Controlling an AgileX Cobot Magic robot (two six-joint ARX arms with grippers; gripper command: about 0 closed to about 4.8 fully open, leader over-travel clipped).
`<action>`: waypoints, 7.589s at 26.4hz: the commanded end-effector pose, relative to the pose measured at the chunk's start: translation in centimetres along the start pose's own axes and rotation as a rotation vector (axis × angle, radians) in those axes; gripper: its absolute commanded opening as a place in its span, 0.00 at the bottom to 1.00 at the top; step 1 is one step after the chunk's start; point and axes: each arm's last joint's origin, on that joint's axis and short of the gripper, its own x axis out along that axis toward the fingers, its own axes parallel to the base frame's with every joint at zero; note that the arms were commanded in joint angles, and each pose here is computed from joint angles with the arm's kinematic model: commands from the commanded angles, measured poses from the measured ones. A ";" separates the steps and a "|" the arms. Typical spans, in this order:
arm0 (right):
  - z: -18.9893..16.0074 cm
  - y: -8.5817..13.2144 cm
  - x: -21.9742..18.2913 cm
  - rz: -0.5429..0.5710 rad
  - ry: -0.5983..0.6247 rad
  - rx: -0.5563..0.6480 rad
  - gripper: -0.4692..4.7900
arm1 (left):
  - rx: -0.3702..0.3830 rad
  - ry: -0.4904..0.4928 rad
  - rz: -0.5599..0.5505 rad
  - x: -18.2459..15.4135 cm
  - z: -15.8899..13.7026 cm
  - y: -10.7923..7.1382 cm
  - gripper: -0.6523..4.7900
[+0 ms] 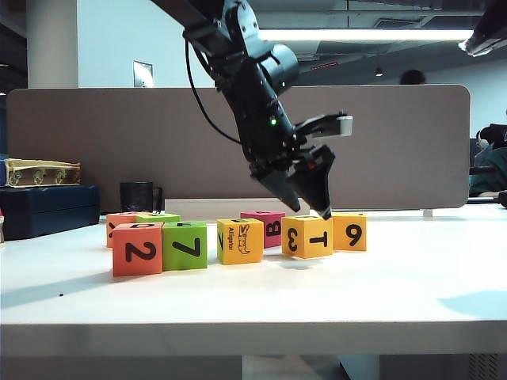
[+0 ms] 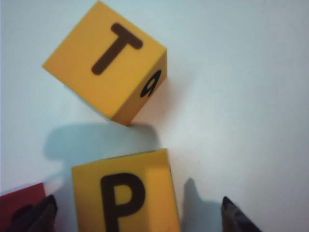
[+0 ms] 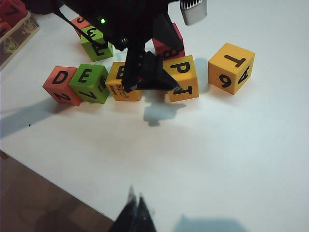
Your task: Select the appropriate blocks from the scattered letter blocks on the table and arrange them in a row to spell out "DEEP".
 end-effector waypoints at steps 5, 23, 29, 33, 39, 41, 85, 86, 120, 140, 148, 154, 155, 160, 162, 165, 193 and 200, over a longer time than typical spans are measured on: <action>0.3 0.1 -0.2 0.003 -0.017 -0.008 0.08 | -0.065 -0.018 0.008 1.1 -0.1 0.3 0.81; 0.3 0.1 -0.2 0.004 -0.017 -0.008 0.08 | -0.612 -0.010 0.198 -1.0 1.3 0.6 0.63; 0.3 0.1 -0.2 0.004 -0.017 -0.008 0.08 | -0.894 0.059 0.158 -2.9 1.6 0.1 0.63; 0.3 0.1 -0.2 0.004 -0.017 -0.008 0.08 | -0.969 0.070 0.136 -2.7 1.8 -0.6 0.63; 0.3 0.1 -0.2 0.004 -0.017 -0.008 0.08 | -1.005 0.020 0.217 -2.6 2.4 -0.8 0.63; 0.3 0.1 -0.2 0.005 -0.017 -0.008 0.08 | -1.038 0.020 0.254 -2.5 2.4 -0.9 0.63; 0.2 0.1 -0.2 0.004 -0.017 -0.008 0.08 | -1.163 0.097 0.225 0.7 1.1 -1.9 0.76; 0.2 0.1 -0.2 0.005 -0.017 -0.008 0.08 | -1.155 0.095 0.221 0.7 1.1 -1.9 0.76; 0.2 0.1 -0.2 0.004 -0.015 -0.007 0.08 | -0.440 0.052 0.235 -3.0 3.1 -1.0 0.61; 0.2 0.1 -0.2 0.004 -0.011 -0.006 0.08 | -0.204 0.110 0.049 -1.7 2.3 -2.2 0.88; 0.2 0.1 -0.2 0.005 -0.010 -0.006 0.08 | -0.211 0.146 0.035 0.5 1.4 -2.1 0.84; 0.2 0.1 -0.2 0.008 -0.010 -0.005 0.08 | -0.242 0.164 0.035 1.7 1.0 -2.1 0.71; 0.2 0.1 -0.2 0.007 -0.010 -0.005 0.08 | -0.245 0.153 0.039 1.7 1.1 -2.1 0.66; 0.2 0.1 -0.2 0.007 -0.010 -0.006 0.08 | -0.336 0.128 0.058 1.7 1.3 -1.9 0.66; 0.2 0.1 -0.2 0.008 -0.010 -0.006 0.08 | -0.368 0.124 0.061 1.7 1.3 -1.9 0.66; 0.2 0.1 -0.2 0.007 -0.010 -0.006 0.08 | -0.423 0.119 0.065 1.7 1.4 -1.9 0.66; 0.2 0.1 -0.2 0.004 -0.011 -0.006 0.08 | -1.155 0.109 0.199 -2.3 2.9 -1.7 0.62; 0.2 0.1 -0.2 0.005 -0.011 -0.006 0.08 | -1.311 0.049 0.300 -2.3 3.0 -1.3 0.62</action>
